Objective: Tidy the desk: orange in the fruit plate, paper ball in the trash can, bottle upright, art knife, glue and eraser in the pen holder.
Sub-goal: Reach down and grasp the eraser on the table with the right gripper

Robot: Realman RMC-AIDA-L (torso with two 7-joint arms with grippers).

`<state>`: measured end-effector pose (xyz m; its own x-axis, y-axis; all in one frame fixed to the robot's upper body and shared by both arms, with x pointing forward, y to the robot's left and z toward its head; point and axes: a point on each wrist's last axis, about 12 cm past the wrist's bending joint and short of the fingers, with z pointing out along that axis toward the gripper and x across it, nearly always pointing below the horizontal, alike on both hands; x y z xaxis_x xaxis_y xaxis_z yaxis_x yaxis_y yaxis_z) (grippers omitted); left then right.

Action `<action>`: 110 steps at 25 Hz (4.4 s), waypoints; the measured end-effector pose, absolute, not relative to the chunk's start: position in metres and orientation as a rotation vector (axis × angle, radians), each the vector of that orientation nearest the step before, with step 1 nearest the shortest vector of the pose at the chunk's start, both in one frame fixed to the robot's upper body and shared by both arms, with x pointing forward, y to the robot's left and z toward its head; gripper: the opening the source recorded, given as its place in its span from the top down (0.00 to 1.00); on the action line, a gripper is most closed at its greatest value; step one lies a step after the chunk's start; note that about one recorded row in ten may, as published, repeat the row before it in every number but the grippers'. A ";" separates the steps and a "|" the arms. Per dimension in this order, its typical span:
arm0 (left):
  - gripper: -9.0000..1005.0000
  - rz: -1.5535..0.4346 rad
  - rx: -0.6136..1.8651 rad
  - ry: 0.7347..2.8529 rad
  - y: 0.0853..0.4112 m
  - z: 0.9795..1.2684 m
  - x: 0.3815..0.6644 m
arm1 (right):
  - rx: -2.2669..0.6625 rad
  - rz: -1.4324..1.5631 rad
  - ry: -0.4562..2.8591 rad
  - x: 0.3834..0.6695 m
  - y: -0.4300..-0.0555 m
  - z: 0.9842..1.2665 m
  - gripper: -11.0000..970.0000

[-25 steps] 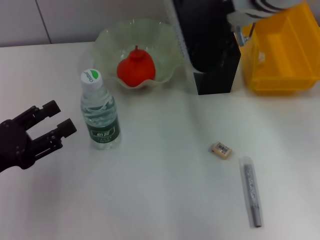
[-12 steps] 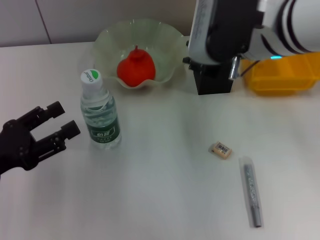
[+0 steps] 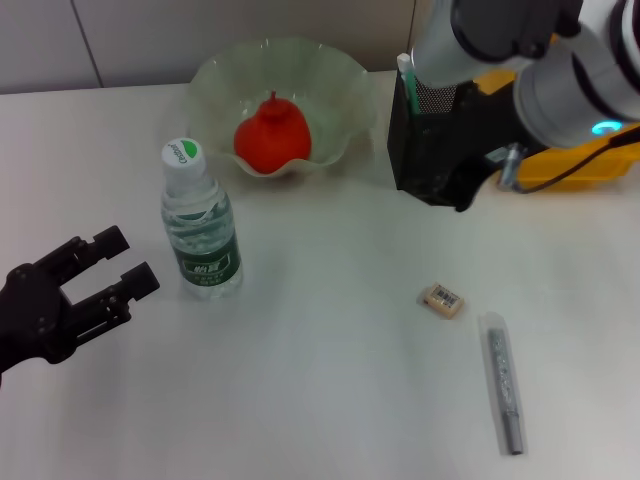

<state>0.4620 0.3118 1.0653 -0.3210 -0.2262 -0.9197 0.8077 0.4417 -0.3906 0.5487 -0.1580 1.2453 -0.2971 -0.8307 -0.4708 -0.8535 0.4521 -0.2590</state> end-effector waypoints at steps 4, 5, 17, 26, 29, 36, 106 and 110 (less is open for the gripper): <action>0.22 -1.151 0.527 1.562 0.310 1.064 0.461 | -1.385 0.056 2.301 0.555 -0.157 1.258 0.74; 0.22 -1.153 0.529 1.562 0.310 1.064 0.461 | -1.375 0.068 2.333 0.558 -0.157 1.259 0.74; 0.22 -1.159 0.533 1.560 0.309 1.063 0.459 | -1.301 0.186 2.580 0.577 -0.166 1.228 0.74; 0.22 -1.160 0.539 1.556 0.308 1.064 0.461 | -1.284 0.203 2.646 0.588 -0.164 1.209 0.70; 0.22 -1.163 0.544 1.561 0.308 1.063 0.460 | -1.283 0.155 2.666 0.594 -0.162 1.203 0.64; 0.22 -1.163 0.552 1.577 0.308 1.061 0.459 | -1.292 0.134 2.702 0.599 -0.158 1.196 0.60; 0.22 -1.158 0.557 1.603 0.302 1.052 0.456 | -1.261 0.097 2.826 0.603 -0.151 1.143 0.62; 0.22 -1.158 0.557 1.603 0.302 1.052 0.456 | -1.255 0.099 2.829 0.603 -0.151 1.140 0.62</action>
